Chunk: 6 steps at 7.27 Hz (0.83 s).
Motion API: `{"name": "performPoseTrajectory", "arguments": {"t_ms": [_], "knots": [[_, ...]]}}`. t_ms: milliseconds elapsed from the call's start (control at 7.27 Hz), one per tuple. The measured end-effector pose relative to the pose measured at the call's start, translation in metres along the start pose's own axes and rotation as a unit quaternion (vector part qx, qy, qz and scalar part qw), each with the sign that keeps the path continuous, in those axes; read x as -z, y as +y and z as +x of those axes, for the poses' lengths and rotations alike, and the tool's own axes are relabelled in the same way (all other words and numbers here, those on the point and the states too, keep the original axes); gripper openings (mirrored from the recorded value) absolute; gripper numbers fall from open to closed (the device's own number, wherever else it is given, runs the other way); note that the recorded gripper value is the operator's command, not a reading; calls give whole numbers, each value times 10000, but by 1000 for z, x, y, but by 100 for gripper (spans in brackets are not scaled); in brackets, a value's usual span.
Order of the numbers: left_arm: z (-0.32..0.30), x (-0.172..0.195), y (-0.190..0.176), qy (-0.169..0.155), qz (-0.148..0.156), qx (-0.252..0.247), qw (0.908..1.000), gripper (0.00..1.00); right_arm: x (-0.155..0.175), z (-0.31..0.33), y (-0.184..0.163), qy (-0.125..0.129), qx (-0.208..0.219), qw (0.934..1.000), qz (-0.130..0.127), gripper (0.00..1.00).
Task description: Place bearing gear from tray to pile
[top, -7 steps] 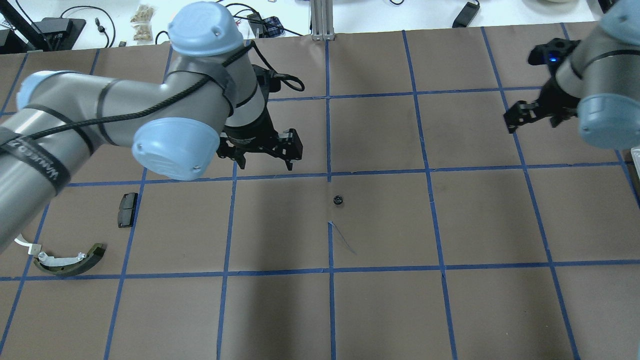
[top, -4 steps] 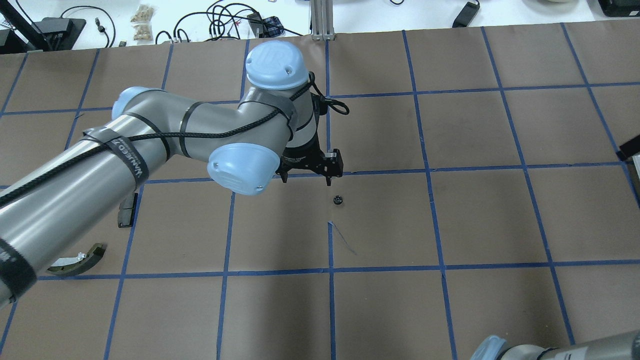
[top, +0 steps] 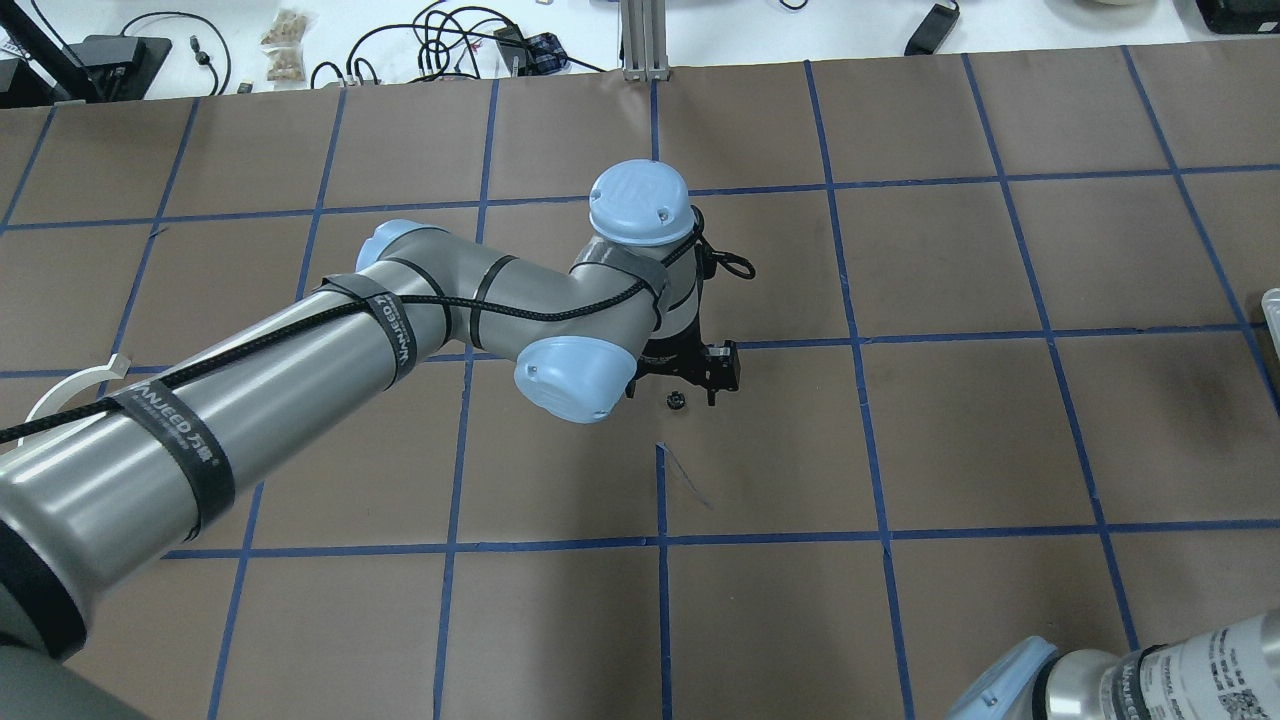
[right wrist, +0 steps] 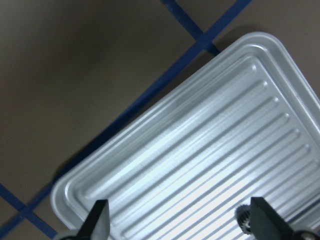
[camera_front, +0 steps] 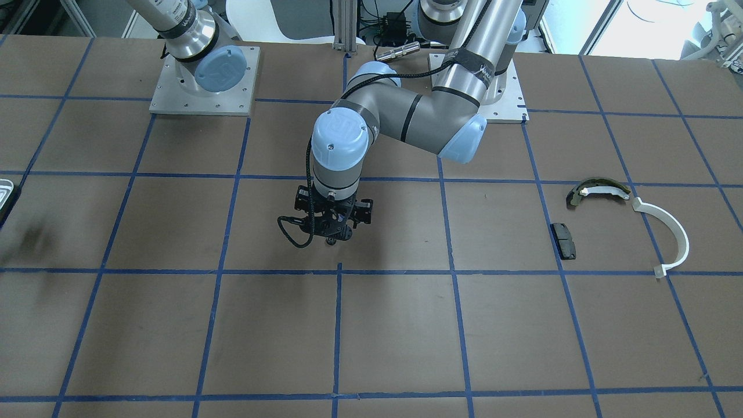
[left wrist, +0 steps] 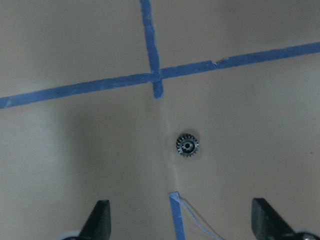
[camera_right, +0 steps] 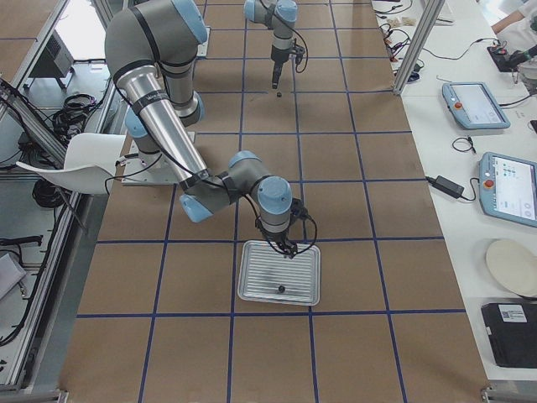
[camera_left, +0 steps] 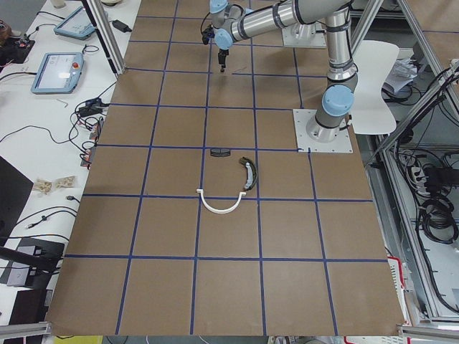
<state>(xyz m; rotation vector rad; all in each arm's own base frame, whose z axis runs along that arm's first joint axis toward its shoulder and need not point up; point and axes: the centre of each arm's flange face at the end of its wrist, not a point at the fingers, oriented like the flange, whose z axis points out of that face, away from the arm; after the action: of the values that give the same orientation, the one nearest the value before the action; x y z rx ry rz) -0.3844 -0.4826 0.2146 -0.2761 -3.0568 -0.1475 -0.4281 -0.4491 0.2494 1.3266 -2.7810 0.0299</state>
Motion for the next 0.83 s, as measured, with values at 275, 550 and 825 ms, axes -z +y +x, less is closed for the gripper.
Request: {"name": "performPoseTrajectory", "arguments": {"t_ms": [275,550,825], "knots": [[3,-18,-7,14,54,-42,10000,83,-10,41,27,100,875,9961,-40,100],[2,-31,-11,-7,47,-65,10000,72,-47,60,36,-53,1245,9922,30,100],[2,-39,-14,-15,31,-83,10000,68,-58,67,39,-71,1683,9857,38,94]]}}
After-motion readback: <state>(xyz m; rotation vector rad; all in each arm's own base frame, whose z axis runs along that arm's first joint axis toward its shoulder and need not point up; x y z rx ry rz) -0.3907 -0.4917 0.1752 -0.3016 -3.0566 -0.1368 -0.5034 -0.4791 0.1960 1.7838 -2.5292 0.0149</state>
